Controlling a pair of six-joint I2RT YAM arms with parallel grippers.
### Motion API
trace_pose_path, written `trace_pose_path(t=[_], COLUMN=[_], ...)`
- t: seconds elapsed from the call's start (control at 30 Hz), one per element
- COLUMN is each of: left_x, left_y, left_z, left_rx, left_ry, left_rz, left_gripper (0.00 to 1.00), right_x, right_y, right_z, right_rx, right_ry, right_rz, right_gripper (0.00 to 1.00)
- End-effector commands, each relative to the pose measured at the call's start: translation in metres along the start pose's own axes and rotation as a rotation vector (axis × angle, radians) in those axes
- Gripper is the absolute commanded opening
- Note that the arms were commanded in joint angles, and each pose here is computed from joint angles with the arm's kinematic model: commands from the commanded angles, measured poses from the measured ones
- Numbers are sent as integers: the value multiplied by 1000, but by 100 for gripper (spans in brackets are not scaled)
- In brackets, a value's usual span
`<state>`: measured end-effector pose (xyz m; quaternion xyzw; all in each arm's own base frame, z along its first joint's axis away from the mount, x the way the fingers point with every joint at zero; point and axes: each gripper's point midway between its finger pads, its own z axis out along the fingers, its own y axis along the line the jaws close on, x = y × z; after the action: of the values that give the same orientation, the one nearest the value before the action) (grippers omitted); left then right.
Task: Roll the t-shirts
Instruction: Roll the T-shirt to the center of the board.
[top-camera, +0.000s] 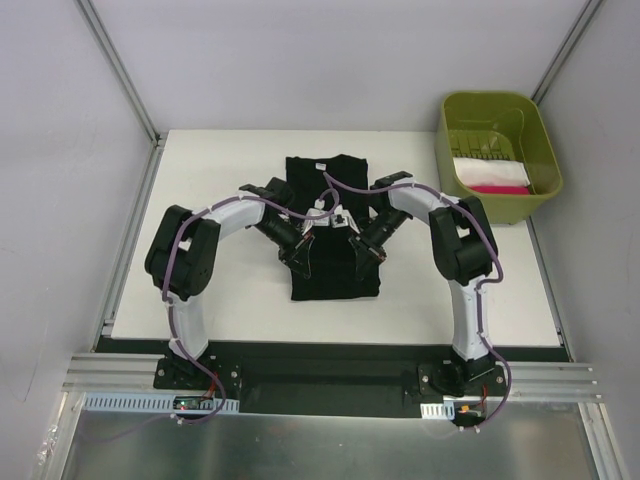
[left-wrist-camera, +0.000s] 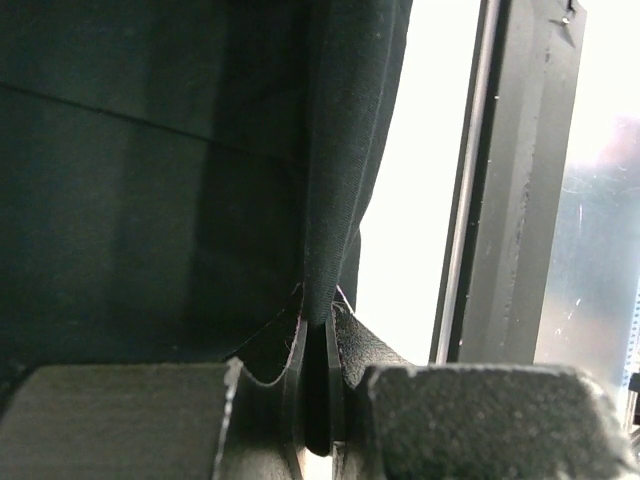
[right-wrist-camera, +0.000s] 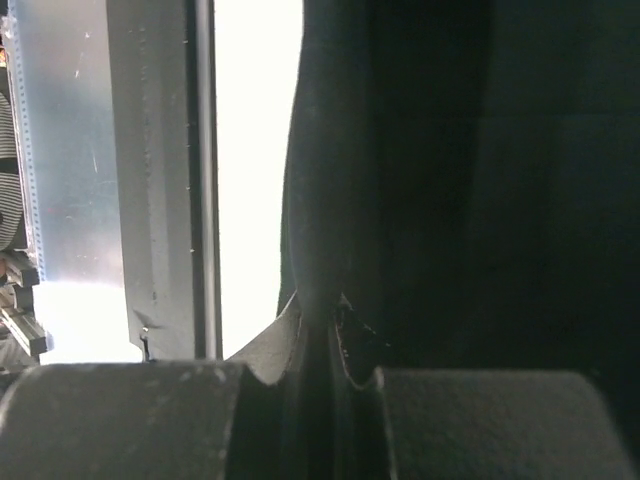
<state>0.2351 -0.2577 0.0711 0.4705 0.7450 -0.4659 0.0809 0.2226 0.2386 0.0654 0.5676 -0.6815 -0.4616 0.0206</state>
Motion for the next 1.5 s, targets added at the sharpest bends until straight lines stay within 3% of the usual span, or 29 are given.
trace_pose_path(t=[0.0, 0.2, 0.37, 0.43, 0.67, 0.8, 0.93, 1.07, 1.17, 1.37, 1.47], left_x=[-3, 6, 16, 21, 20, 43, 57, 54, 44, 21, 18], left_y=[9, 20, 27, 29, 30, 19, 5, -13, -16, -21, -14], left_z=[-8, -8, -10, -11, -27, -30, -40, -54, -56, -24, -12], left_rx=[-23, -67, -123, -136, -231, -290, -388, -478, -566, -609, -625], left_ry=[22, 56, 83, 88, 67, 57, 17, -49, -56, -47, -34], left_rz=[-24, -73, -97, -91, -29, -67, -39, 75, 302, 736, 793], left_gripper=[1, 11, 41, 46, 50, 53, 64, 65, 66, 67, 68], right_x=[10, 13, 14, 15, 14, 13, 15, 17, 18, 21, 22], right_y=[19, 11, 7, 4, -15, -21, -25, -33, -41, -47, -48], right_z=[-3, 0, 1, 2, 6, 6, 9, 11, 13, 16, 17], right_rx=[-95, -106, -103, -94, -50, -31, -5, 10, 14, 17, 16], right_ry=[75, 90, 97, 104, 138, 151, 180, 205, 224, 246, 256], right_rz=[114, 203, 229, 250, 335, 362, 371, 425, 484, 542, 562], right_gripper=[7, 8, 8, 8, 9, 9, 9, 8, 8, 8, 8])
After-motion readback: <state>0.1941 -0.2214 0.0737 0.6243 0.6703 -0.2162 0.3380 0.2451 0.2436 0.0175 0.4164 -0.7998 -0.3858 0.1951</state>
